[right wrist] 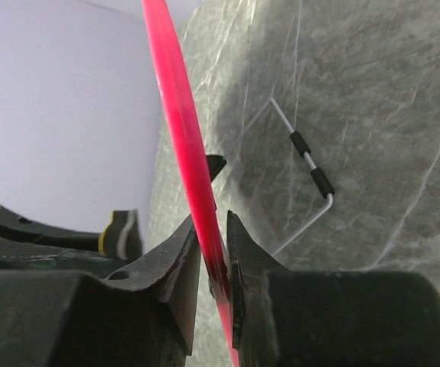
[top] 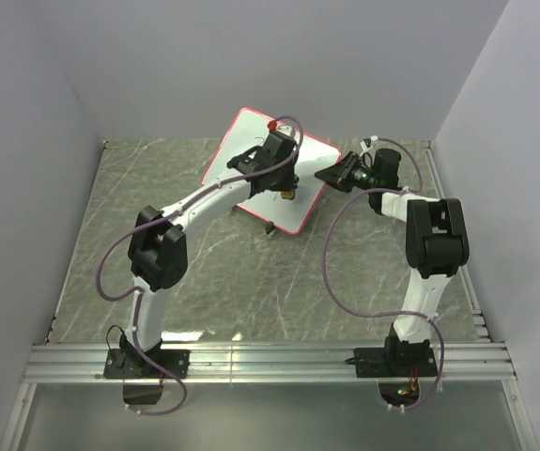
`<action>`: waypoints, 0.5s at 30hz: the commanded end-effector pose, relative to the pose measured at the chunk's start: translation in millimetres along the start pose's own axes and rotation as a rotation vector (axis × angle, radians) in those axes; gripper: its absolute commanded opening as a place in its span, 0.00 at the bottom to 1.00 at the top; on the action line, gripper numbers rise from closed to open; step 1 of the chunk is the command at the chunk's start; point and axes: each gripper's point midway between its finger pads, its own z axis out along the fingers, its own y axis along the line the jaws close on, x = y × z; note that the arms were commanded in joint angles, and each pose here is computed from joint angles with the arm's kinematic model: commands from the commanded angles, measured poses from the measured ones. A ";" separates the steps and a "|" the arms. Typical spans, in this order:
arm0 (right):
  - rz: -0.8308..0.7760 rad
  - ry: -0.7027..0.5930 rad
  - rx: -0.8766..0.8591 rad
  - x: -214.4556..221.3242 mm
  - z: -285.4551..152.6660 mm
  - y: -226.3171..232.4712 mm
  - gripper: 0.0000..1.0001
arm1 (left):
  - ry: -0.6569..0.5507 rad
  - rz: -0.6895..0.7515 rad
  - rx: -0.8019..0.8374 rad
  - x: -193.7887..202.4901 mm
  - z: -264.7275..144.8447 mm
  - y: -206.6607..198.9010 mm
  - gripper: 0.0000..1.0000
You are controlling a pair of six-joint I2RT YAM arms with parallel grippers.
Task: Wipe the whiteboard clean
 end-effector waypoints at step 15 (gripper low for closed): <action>0.009 0.184 0.106 54.5 3.8 8.4 0.03 | -0.081 0.003 -0.032 27.4 55.4 77.5 0.00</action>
